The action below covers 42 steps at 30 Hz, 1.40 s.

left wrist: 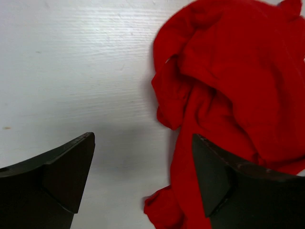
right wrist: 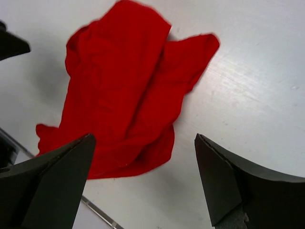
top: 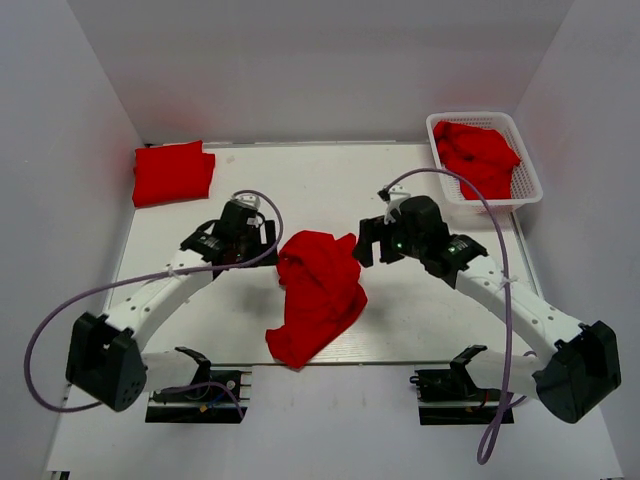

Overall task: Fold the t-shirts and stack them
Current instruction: Move the tshirt to the center of the board, then flatten out the tshirt

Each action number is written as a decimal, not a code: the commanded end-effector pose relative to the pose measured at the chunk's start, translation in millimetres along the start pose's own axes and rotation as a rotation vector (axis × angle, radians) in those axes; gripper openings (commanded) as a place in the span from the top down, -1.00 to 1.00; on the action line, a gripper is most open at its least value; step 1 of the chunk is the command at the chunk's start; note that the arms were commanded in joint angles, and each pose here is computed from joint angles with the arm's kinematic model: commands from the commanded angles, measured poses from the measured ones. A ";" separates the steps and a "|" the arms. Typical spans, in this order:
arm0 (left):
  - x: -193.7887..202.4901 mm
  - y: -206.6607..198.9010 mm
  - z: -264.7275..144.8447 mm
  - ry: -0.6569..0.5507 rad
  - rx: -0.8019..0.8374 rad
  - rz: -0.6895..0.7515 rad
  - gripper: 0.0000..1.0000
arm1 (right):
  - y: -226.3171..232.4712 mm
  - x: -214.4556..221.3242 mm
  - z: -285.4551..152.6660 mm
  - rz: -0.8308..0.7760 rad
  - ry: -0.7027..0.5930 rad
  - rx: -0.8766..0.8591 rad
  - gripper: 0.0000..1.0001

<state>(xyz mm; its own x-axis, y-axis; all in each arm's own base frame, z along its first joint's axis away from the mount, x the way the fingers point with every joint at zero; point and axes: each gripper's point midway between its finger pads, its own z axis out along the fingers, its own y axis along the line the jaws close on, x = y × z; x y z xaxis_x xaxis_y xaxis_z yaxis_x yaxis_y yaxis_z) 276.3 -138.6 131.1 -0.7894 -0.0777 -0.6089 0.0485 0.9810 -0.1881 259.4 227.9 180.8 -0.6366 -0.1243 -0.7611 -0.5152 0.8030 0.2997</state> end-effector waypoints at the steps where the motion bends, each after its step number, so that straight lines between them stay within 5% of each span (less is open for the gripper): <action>1: 4.7 -19.5 25.5 0.009 0.106 -0.005 -0.73 | 11.2 31.4 10.5 -0.019 0.112 -0.078 -0.81; 5: 7.5 -29.3 49.0 -0.004 0.158 -0.006 -0.58 | 11.3 71.8 30.6 0.005 0.221 -0.088 -0.81; 16: 33.2 -38.8 101.1 0.056 0.191 -0.032 -0.23 | 24.5 92.8 59.1 0.016 0.295 -0.128 -0.81; 22: 34.4 -46.3 112.1 0.067 0.208 -0.024 0.32 | 34.1 95.5 60.6 0.021 0.305 -0.172 -0.33; 23: 32.7 -49.4 111.8 0.061 0.226 -0.015 0.42 | 34.1 95.0 60.3 0.024 0.302 -0.171 -0.01; 24: 33.6 -51.3 113.5 0.064 0.236 -0.015 0.67 | 34.1 94.4 59.8 0.025 0.302 -0.172 0.53; 26: 27.0 -54.1 112.7 0.050 0.243 -0.006 1.00 | 34.5 90.1 58.1 0.019 0.284 -0.174 0.81; 27: 22.1 -52.9 110.4 0.029 0.237 0.007 1.00 | 32.3 87.3 58.1 0.022 0.274 -0.162 1.00; 34: -63.1 -27.9 55.9 -0.244 0.066 0.007 1.00 | -11.3 40.3 48.2 0.007 0.097 0.115 1.00; 42: -163.8 -5.5 -52.3 -0.551 -0.111 0.015 1.00 | -61.0 -71.2 -21.4 -0.038 -0.193 0.468 1.00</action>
<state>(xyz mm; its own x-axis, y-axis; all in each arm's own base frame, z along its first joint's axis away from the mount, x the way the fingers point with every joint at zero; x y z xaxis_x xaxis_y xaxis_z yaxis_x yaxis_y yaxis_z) 372.3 -156.9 222.4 -0.4652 -0.1385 -0.8743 0.0768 0.9776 -0.1957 296.6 210.8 165.3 -0.6144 -0.1341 -0.7775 -0.3477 0.9306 0.1142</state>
